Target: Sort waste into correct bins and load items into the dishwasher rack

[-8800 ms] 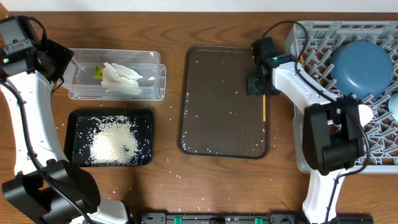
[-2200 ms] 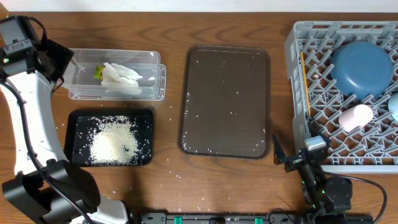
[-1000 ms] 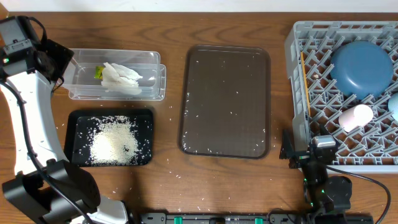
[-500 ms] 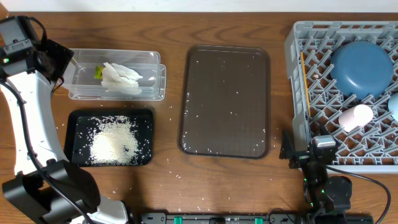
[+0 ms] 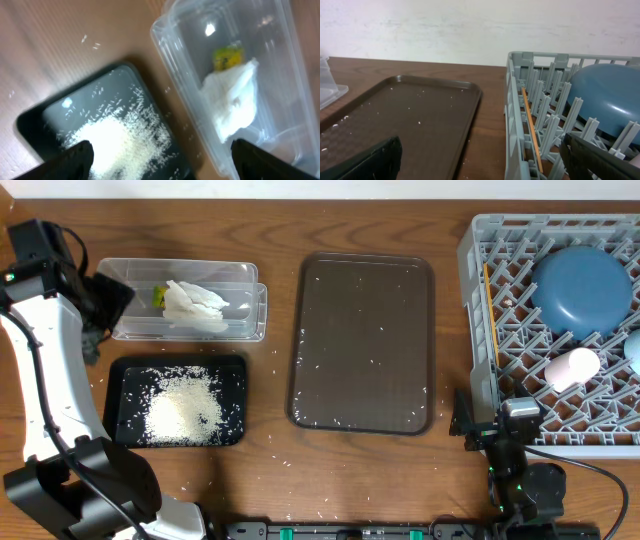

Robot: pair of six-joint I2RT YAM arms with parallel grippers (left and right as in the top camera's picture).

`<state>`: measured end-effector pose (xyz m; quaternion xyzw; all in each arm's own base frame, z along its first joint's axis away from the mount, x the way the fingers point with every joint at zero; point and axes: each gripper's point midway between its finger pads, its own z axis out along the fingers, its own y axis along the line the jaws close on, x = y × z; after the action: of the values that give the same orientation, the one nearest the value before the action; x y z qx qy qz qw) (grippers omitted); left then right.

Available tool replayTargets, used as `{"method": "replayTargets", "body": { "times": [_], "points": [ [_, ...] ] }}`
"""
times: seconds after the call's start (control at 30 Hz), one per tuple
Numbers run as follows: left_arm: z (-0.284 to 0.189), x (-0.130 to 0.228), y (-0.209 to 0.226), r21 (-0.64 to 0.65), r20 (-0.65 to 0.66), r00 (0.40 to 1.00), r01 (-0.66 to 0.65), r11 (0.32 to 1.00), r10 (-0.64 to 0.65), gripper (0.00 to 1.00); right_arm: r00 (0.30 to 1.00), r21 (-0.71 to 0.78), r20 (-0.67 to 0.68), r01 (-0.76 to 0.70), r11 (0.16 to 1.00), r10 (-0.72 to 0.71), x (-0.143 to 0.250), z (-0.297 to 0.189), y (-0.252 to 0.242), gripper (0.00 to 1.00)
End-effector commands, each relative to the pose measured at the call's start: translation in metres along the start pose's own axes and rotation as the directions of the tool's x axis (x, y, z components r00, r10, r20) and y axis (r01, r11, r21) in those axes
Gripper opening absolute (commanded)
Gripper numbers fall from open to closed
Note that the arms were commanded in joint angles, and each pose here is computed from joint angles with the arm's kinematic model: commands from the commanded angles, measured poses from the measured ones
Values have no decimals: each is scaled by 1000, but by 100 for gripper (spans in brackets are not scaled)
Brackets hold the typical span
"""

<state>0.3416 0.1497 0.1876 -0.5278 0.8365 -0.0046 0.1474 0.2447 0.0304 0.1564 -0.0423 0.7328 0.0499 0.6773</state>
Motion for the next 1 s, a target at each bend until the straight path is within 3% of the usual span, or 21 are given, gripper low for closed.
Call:
{"method": "replayTargets", "body": {
  "times": [0.0, 0.2, 0.37, 0.57, 0.97],
  "points": [
    [-6, 9, 15, -59, -21, 1000, 1, 998, -2, 91, 1000, 27, 4, 10, 1000, -11, 0, -1, -6, 99],
    [10, 41, 50, -176, -85, 991, -120, 977, 106, 91, 1000, 27, 4, 10, 1000, -11, 0, -1, -6, 99],
    [40, 62, 41, -50, -6, 961, -277, 960, 277, 91, 1000, 27, 4, 10, 1000, -11, 0, -1, -6, 99],
    [63, 99, 25, 132, 178, 874, -477, 869, 452, 91, 1000, 27, 4, 10, 1000, -11, 0, -1, -6, 99],
    [81, 150, 34, 334, 476, 789, -571, 750, 389, 91, 1000, 27, 4, 10, 1000, -11, 0, -1, -6, 99]
  ]
}}
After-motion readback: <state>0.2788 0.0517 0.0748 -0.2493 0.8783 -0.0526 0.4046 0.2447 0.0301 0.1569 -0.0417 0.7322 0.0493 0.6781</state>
